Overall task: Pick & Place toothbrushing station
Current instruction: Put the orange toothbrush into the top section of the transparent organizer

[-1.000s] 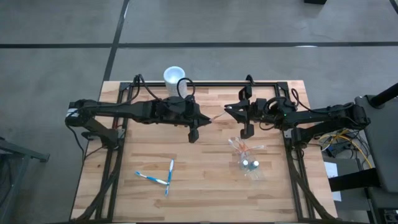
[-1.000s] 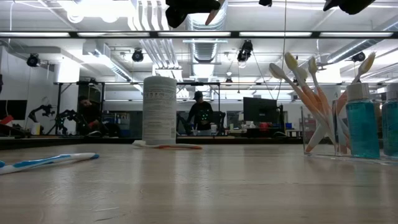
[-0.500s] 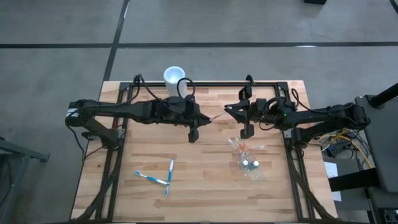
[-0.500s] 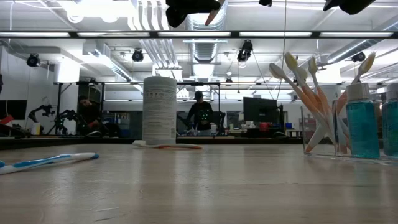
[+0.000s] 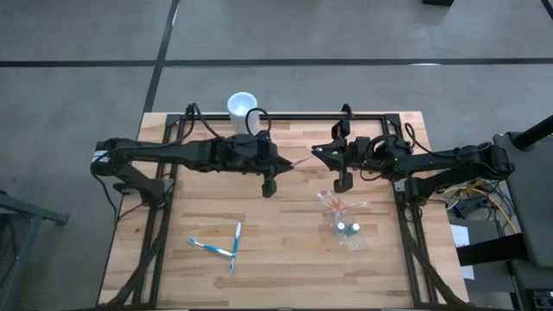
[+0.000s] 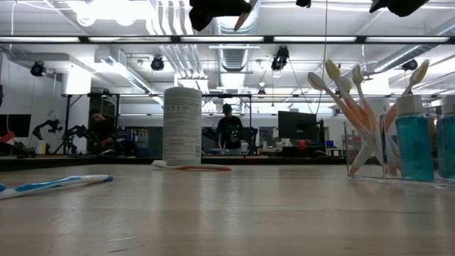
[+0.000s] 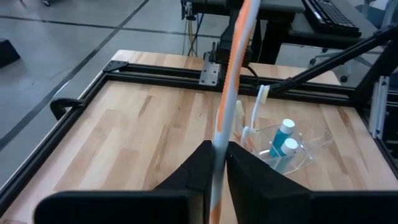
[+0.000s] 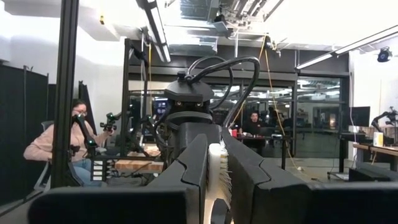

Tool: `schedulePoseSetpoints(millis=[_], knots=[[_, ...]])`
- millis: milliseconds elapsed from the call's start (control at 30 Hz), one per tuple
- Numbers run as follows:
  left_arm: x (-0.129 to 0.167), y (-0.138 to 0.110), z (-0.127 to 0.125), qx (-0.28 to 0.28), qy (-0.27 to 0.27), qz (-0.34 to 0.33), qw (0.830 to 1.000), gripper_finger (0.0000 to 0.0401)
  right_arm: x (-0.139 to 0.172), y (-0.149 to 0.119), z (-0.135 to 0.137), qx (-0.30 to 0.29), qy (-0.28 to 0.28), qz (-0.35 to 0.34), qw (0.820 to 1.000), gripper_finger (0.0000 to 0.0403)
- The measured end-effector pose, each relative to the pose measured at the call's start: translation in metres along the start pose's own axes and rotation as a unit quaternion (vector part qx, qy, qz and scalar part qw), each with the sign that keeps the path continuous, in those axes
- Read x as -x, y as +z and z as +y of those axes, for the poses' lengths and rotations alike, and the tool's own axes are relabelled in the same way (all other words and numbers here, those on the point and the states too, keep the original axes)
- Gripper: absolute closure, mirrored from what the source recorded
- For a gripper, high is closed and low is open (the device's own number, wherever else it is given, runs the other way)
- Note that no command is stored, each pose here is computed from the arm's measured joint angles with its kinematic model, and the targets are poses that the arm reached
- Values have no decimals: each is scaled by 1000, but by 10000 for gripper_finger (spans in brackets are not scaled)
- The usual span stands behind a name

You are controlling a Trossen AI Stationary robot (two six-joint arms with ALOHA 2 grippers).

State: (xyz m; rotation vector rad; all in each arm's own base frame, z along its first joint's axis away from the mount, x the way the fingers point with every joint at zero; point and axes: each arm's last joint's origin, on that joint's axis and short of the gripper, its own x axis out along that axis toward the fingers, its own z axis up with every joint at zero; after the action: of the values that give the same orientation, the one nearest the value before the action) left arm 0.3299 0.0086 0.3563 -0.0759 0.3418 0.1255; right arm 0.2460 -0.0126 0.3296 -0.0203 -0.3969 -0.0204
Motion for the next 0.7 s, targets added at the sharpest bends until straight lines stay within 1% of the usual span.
schedulePoseSetpoints(millis=[67,167,233,700], knots=[[0,0,0,-2,3,-1,1000,346,0,0,0,0,0,1,1000,369],[0,0,-1,-2,-17,0,1000,327,0,-1,0,0,0,2,1000,370],[0,0,-1,7,-18,-1,1000,314,0,-1,0,0,1,2,1000,370],[0,0,-1,12,-16,0,1000,238,0,-1,0,-1,0,2,1000,370]])
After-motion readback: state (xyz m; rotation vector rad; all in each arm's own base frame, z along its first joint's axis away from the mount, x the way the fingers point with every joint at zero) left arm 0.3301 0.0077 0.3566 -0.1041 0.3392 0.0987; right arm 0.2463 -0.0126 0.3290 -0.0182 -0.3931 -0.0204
